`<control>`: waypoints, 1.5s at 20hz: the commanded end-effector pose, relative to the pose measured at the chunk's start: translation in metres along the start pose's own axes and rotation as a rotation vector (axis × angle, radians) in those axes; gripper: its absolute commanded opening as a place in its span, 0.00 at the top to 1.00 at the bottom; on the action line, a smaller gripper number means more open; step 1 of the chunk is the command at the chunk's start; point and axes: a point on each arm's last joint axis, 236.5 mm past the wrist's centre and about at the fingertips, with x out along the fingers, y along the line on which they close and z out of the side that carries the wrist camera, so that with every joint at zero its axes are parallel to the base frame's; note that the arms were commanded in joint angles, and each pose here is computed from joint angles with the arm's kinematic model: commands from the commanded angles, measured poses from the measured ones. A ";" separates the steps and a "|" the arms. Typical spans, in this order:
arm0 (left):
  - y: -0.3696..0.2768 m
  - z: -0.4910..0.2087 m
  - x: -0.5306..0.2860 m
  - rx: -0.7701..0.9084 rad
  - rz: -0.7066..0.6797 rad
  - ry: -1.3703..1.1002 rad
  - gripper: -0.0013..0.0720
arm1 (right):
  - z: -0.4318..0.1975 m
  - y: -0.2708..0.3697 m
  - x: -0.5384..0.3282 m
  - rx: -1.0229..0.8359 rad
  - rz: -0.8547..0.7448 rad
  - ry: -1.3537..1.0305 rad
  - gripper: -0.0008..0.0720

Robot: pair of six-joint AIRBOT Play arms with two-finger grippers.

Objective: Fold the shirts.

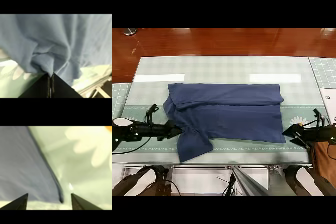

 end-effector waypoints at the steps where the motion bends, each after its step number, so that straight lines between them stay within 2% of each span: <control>1: -0.013 0.014 -0.025 0.021 -0.051 -0.016 0.96 | -0.021 -0.010 0.012 -0.012 -0.055 0.082 0.14; 4: -0.012 0.028 -0.038 0.008 -0.057 -0.063 0.95 | -0.020 -0.008 0.022 -0.018 -0.056 0.106 0.14; 9: -0.011 0.029 -0.038 0.007 -0.055 -0.066 0.96 | 0.010 0.022 0.030 -0.017 0.041 -0.015 0.15; 10: -0.011 0.029 -0.038 0.006 -0.054 -0.066 0.96 | 0.011 0.025 0.032 -0.034 0.040 -0.023 0.27; 11: -0.010 0.030 -0.038 0.006 -0.053 -0.069 0.95 | 0.010 0.029 0.034 -0.064 0.038 -0.020 0.46; 12: -0.010 0.030 -0.038 0.006 -0.053 -0.069 0.96 | 0.007 0.032 0.036 -0.111 0.035 -0.008 0.76; 13: -0.010 0.030 -0.038 0.005 -0.053 -0.068 0.96 | 0.004 0.034 0.037 -0.146 0.035 0.000 0.96; 17: -0.017 0.036 -0.045 0.029 -0.056 -0.080 0.96 | 0.026 0.052 0.011 -0.227 0.039 -0.041 0.96; 22: -0.029 0.083 -0.069 0.062 -0.028 -0.161 0.96 | 0.098 0.096 -0.045 -0.296 0.056 -0.196 0.96; 26: -0.043 0.119 -0.048 0.073 -0.018 -0.101 0.96 | 0.136 0.129 -0.039 -0.341 0.087 -0.189 0.96; 30: -0.069 0.177 -0.031 0.068 -0.019 -0.079 0.96 | 0.181 0.144 -0.031 -0.294 0.114 -0.210 0.96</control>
